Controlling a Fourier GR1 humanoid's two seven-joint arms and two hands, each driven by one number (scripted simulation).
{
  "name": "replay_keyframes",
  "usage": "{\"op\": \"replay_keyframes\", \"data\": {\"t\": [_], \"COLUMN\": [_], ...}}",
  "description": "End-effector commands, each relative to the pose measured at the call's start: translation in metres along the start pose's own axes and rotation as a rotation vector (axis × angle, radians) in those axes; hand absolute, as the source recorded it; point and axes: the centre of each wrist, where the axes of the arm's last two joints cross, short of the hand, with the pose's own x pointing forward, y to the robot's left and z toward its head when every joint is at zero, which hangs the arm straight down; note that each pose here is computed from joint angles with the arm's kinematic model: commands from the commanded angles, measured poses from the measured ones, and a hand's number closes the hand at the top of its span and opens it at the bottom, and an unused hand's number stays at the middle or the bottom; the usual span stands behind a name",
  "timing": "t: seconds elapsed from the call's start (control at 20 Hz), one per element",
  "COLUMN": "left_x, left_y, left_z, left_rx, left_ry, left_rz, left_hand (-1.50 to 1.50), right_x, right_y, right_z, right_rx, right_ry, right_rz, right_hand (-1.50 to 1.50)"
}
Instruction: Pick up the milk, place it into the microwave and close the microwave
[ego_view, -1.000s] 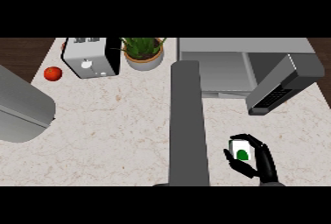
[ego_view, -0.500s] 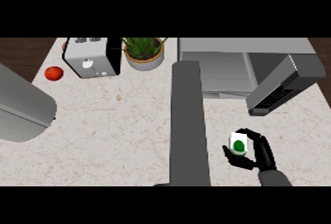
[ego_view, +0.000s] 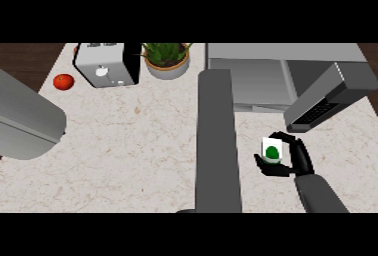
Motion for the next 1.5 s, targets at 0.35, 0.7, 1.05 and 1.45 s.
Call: {"op": "replay_keyframes", "data": {"t": [0.35,0.7,1.05,1.45], "left_x": [0.012,0.002,-0.012,-0.016], "left_y": [0.003,0.015,0.032,0.033], "left_z": [0.000,0.004,0.000,-0.007], "left_rx": [0.029,0.045,0.029,0.002], "left_ry": [0.010,0.032,0.028,0.041], "left_rz": [-0.029,-0.025,-0.006,0.008], "left_hand": [-1.50,-1.50,-1.50,-1.50], "right_x": [0.040,0.087,0.100,0.121], "right_y": [0.026,0.020,-0.011,0.004], "right_z": [-0.054,-0.103,-0.155,-0.189], "right_rx": [0.088,-0.019,0.047,-0.061], "right_ry": [-0.239,-0.176,-0.116,-0.035], "right_rz": [-0.110,-0.027,-0.045,0.117], "right_hand": [1.50,1.50,1.50,1.50]}}
